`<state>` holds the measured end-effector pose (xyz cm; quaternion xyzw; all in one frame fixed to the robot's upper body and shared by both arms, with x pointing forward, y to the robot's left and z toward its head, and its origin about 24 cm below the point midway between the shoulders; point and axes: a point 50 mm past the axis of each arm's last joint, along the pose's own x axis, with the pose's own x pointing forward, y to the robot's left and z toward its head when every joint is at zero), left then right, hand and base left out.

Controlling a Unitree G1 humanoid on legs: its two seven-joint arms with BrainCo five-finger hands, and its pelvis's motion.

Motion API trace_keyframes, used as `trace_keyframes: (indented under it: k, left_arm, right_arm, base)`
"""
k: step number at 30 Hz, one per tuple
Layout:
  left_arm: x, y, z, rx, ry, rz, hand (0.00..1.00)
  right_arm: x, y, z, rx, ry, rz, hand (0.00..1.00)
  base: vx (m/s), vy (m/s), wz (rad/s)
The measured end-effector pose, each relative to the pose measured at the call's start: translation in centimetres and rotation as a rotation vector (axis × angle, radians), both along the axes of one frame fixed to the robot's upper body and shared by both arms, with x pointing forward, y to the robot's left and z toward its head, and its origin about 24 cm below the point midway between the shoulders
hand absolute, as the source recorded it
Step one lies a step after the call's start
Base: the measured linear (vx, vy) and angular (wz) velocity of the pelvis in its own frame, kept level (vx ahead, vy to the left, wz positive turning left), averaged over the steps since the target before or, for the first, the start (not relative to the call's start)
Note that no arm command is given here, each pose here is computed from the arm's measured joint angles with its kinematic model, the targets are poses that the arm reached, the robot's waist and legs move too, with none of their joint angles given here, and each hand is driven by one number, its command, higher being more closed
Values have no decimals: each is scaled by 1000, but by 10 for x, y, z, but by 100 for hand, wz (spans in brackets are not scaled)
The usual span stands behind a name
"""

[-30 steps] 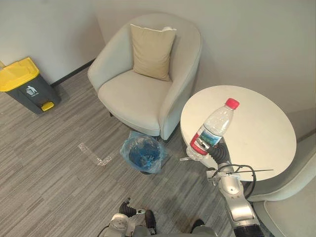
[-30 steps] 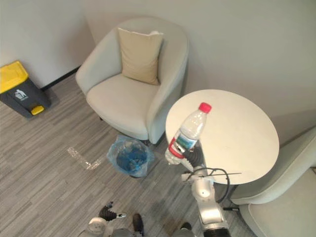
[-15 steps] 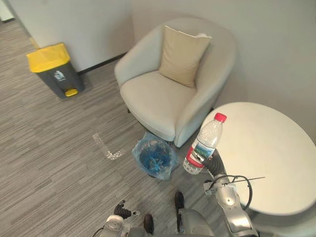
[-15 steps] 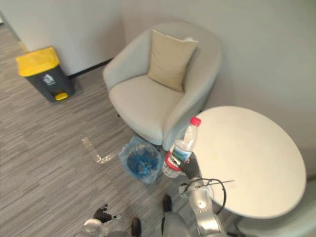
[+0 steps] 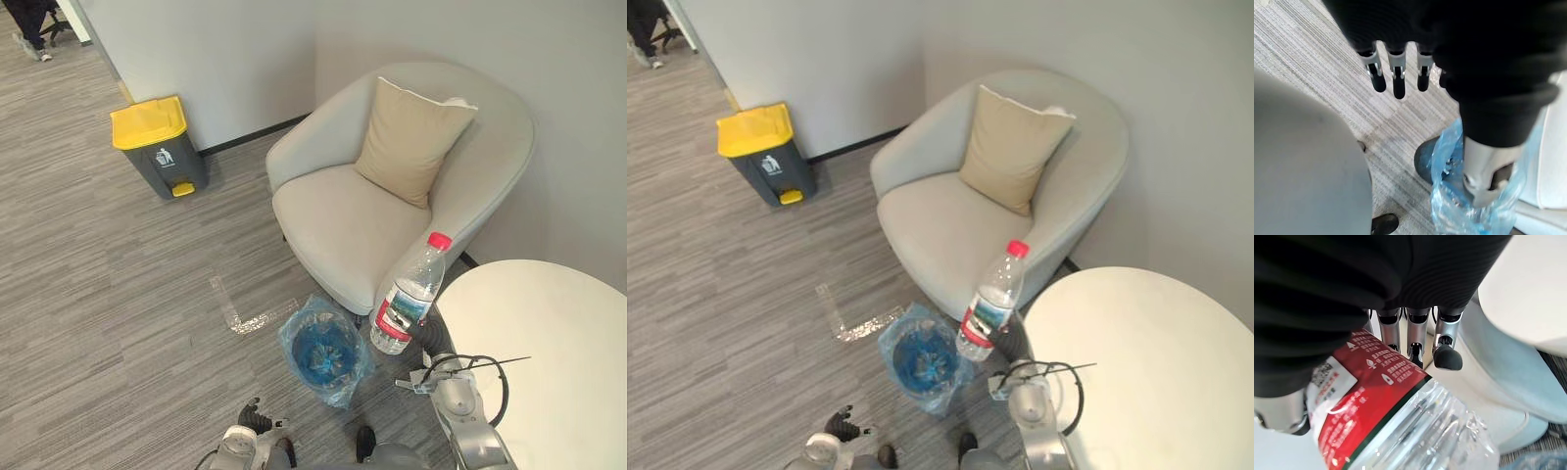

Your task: Gather rubbish on tea table into small bin, then transfer packed bag to large trash can.

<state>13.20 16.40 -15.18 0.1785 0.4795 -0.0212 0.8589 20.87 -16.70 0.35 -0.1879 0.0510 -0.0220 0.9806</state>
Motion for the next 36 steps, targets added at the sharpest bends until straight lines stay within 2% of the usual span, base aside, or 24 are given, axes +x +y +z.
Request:
trace_keyframes:
  k: [7, 13, 21, 28, 32, 36]
  left_arm:
    - [-2, 4, 0, 14, 0, 12, 0]
    - [43, 14, 19, 17, -150, 132, 0]
    - [103, 3, 61, -89, -407, 319, 0]
    - [155, -11, 114, -195, -645, 367, 0]
    - [175, -17, 143, -249, -770, 366, 0]
    - [185, -20, 159, -279, -826, 383, 0]
  right_arm:
    - [7, 8, -23, -99, 93, 66, 100]
    - [51, 9, -3, -217, -2, 84, 100]
    - [95, 10, 68, -267, -283, 31, 100]
    - [137, 19, 162, -253, -582, -16, 100]
    - [152, 20, 203, -261, -685, -48, 100]
    - [164, 13, 213, -248, -670, -97, 100]
  base:
    - [-58, -5, -11]
    - [-198, -12, 16]
    - [-171, 19, 31]
    - [-66, 12, 27]
    - [19, -6, 12]
    - [25, -15, 18]
